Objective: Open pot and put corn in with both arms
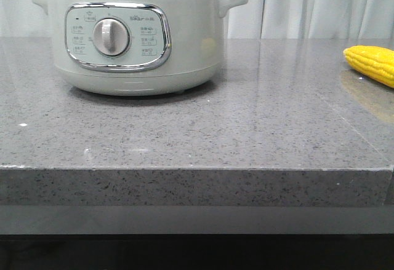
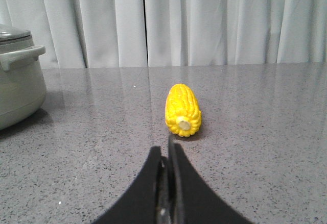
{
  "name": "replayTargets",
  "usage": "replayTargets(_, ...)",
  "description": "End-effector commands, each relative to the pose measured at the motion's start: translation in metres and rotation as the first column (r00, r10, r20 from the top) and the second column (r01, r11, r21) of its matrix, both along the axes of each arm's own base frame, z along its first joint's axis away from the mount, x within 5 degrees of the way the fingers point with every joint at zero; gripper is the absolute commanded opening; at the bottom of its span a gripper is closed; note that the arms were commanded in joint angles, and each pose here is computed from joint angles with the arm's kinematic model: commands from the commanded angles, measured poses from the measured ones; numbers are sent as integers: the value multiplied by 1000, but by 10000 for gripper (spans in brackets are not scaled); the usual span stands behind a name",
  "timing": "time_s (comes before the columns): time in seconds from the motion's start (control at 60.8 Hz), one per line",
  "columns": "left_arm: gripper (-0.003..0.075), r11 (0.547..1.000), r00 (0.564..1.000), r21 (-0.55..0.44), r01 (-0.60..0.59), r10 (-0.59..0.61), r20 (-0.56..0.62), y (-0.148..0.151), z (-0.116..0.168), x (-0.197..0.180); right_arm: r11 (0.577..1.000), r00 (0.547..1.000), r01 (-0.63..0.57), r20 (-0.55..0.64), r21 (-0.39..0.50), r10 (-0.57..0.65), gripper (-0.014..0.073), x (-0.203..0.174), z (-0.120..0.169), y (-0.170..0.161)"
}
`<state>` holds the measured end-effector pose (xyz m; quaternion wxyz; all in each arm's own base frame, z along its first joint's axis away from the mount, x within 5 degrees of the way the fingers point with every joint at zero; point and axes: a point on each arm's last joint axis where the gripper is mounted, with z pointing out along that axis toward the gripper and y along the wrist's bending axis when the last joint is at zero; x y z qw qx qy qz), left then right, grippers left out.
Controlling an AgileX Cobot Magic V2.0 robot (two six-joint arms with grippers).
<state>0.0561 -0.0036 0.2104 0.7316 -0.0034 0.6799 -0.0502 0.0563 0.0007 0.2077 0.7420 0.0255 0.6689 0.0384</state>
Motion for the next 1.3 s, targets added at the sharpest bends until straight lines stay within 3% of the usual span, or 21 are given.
replayTargets(0.0, -20, 1000, 995, -18, -12, 14, 94, 1, 7, -2, 1000, 995, 15, 102, -7, -14, -68, -3, 8, -1)
replayTargets(0.675, -20, 1000, 993, -7, -18, 19, 120, 2, 9, -3, 1000, 991, 17, 132, -6, -16, -68, -4, 11, -1)
replayTargets(0.774, -20, 1000, 982, -13, -27, 29, 184, 3, 16, -4, 1000, 991, 16, 133, -6, -15, -68, -5, 15, -1)
replayTargets(0.955, -20, 1000, 974, -15, -17, 20, 225, 2, 49, -11, 1000, 992, 6, 129, -8, -5, -68, -12, 46, 0)
replayTargets(1.284, -20, 1000, 984, 2, 25, -25, 175, -1, 154, -18, 1000, 998, -11, 66, -14, 12, -68, -15, 126, 1)
